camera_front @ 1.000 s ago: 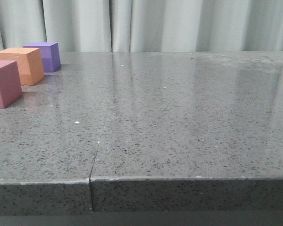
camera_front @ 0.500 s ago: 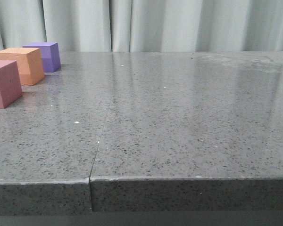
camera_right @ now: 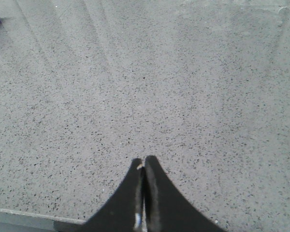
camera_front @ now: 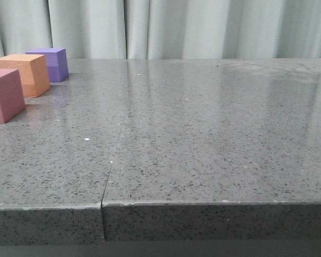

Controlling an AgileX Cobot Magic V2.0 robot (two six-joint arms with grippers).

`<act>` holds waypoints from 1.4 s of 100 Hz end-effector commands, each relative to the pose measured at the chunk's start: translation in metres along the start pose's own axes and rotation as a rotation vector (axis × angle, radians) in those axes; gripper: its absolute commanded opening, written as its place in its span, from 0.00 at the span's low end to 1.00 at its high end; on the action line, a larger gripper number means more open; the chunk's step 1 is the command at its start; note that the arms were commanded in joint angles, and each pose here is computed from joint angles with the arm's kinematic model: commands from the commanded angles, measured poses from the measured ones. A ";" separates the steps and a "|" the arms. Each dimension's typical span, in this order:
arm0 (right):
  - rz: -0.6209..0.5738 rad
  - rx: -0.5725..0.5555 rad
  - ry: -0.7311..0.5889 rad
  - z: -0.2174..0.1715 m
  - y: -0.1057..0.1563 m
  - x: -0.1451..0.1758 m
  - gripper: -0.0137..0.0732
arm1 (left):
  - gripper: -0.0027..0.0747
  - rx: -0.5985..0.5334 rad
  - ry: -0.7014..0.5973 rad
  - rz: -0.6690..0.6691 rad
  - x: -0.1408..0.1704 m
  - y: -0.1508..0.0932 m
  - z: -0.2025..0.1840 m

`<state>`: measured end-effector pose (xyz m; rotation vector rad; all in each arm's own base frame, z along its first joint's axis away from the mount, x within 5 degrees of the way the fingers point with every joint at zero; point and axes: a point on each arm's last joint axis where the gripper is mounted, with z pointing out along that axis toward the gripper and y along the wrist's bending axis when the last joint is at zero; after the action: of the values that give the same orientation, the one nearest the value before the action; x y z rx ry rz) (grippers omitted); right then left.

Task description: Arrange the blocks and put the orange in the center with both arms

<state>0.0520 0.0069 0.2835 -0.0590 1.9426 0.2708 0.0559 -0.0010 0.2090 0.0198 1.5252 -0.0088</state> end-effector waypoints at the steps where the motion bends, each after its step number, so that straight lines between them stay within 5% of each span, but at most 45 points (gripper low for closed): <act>1: -0.025 -0.012 -0.094 -0.003 0.002 -0.013 0.15 | 0.01 0.000 -0.074 -0.017 0.004 0.000 -0.001; 49: -0.051 0.062 -0.454 0.017 -0.005 0.012 0.15 | 0.01 0.000 -0.074 -0.017 0.004 0.000 -0.001; 84: -0.021 0.146 -0.453 0.028 -0.018 0.069 0.15 | 0.01 0.000 -0.074 -0.017 0.004 0.000 -0.001; 140: -0.029 0.137 -0.524 0.025 -0.017 0.063 0.15 | 0.01 0.000 -0.072 -0.017 0.004 0.000 -0.001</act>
<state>0.0568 0.0014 0.1985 0.0772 1.5658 0.1172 0.0559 -0.0010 0.2092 0.0198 1.5229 -0.0089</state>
